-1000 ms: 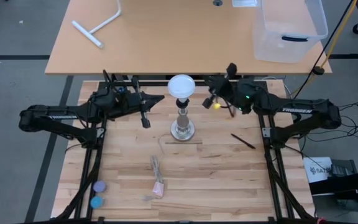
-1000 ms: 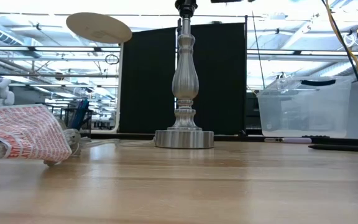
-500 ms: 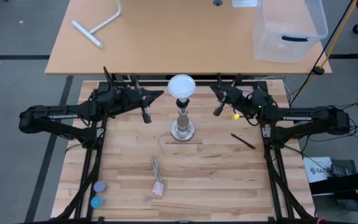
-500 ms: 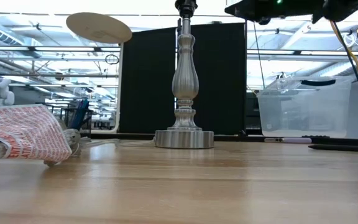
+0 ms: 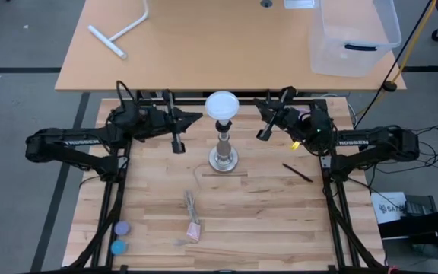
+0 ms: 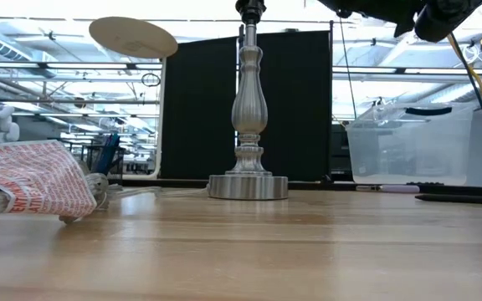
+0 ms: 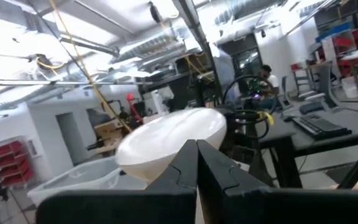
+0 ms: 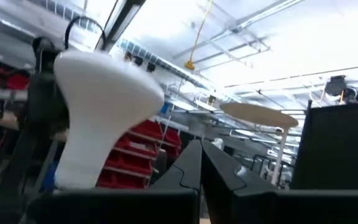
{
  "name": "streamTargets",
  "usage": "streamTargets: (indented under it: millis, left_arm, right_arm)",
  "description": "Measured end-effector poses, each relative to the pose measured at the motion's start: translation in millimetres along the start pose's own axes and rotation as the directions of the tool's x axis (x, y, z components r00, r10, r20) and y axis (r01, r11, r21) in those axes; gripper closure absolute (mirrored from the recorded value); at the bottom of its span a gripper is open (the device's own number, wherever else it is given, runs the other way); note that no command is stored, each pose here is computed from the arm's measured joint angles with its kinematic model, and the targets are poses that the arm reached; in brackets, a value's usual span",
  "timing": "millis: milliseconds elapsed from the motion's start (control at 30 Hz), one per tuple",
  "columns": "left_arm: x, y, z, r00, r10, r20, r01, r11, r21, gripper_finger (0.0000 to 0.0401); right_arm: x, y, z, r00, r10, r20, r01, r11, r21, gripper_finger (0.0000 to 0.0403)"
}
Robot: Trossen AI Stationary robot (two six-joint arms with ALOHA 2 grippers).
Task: Screw lightbulb
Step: Insert the lightbulb into the lamp
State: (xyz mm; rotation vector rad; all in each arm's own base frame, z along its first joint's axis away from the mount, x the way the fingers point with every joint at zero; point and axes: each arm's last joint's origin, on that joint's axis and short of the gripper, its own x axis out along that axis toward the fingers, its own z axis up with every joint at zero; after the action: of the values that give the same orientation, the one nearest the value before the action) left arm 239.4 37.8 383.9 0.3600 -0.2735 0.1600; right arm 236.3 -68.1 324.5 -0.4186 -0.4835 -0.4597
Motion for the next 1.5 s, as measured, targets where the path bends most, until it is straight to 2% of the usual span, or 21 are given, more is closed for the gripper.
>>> streamTargets:
  millis: [333,700,1500]
  left_arm:
    - [7,-1,-8,0.999,0.026,-0.019,-0.025,0.999,0.019,0.0401]
    - [6,-1,-7,0.999,0.032,-0.009,-0.032,0.999,0.038,0.0401]
    - [5,0,-6,0.999,0.031,-0.012,-0.031,0.999,0.040,0.0401]
  right_arm:
    - [15,-2,15,0.997,0.058,0.059,-0.058,0.998,0.006,0.0403]
    - [52,4,7,0.995,0.083,0.046,-0.083,0.997,0.003,0.0403]
    - [61,2,11,0.996,0.091,0.013,-0.091,0.996,-0.006,0.0403]
